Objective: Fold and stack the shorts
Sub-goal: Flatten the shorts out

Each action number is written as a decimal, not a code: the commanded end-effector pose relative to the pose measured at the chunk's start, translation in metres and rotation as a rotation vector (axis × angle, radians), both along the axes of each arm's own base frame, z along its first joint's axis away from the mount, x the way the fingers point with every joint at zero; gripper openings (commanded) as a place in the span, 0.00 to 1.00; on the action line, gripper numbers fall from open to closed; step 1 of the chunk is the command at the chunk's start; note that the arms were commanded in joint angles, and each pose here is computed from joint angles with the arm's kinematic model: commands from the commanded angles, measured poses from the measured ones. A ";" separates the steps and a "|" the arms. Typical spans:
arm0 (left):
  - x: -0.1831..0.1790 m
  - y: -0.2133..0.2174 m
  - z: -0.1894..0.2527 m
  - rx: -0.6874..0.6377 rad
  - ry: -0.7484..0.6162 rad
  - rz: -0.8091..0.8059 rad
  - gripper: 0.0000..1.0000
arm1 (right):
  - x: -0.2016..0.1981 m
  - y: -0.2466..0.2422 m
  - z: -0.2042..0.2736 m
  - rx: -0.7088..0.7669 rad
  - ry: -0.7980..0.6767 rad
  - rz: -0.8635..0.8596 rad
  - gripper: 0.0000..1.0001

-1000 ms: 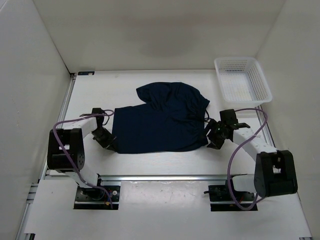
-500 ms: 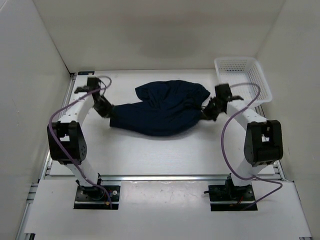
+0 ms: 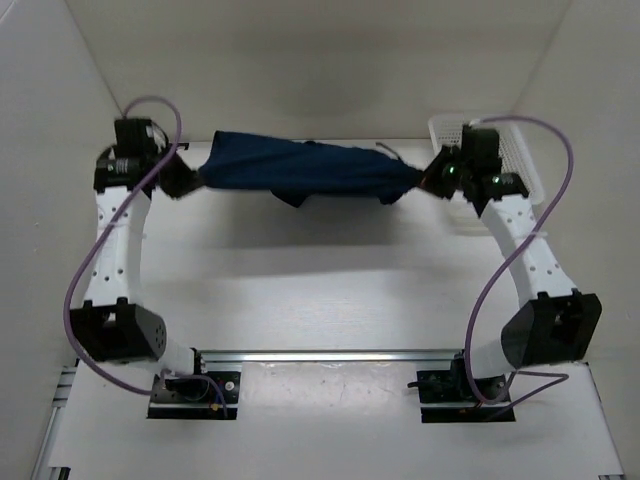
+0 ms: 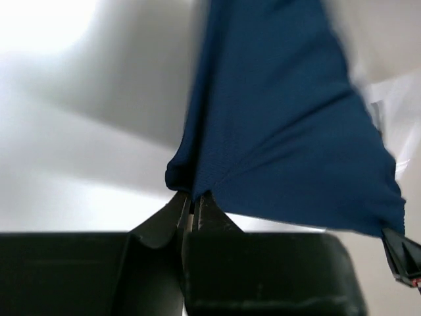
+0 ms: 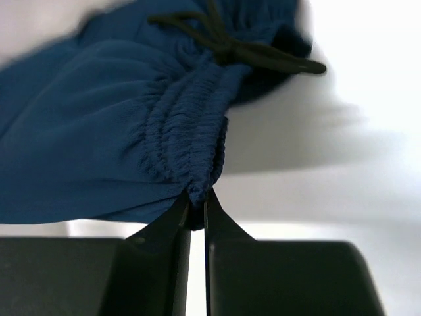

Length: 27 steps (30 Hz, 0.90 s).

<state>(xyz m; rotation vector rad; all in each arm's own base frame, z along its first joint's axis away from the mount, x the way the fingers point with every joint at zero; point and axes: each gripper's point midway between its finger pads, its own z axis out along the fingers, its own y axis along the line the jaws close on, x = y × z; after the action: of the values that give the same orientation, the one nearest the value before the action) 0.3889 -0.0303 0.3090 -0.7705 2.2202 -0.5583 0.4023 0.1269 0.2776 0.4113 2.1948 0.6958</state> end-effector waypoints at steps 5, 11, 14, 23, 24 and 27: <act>-0.139 -0.001 -0.155 0.006 0.386 0.026 0.10 | -0.130 -0.008 -0.138 -0.053 0.299 0.074 0.00; -0.163 -0.010 -0.177 -0.036 0.418 0.022 0.91 | -0.200 -0.029 -0.167 -0.117 0.385 0.049 0.69; -0.126 0.003 -0.150 0.026 0.359 0.029 0.93 | -0.188 -0.042 -0.151 -0.172 0.340 -0.013 0.80; -0.003 -0.046 -0.116 0.159 0.281 -0.221 0.65 | -0.097 -0.042 -0.132 -0.238 0.322 -0.048 0.56; 0.003 -0.052 -0.119 0.161 0.296 -0.238 0.64 | -0.081 -0.042 -0.131 -0.229 0.333 -0.050 0.51; 0.033 -0.080 -0.141 0.177 0.336 -0.308 0.60 | -0.056 -0.032 -0.143 -0.222 0.373 -0.016 0.33</act>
<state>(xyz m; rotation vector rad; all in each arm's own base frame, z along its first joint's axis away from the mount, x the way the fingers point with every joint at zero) 0.4105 -0.0892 0.1731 -0.5754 2.6422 -0.3999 0.3166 0.0910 0.1310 0.5028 2.6113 0.3652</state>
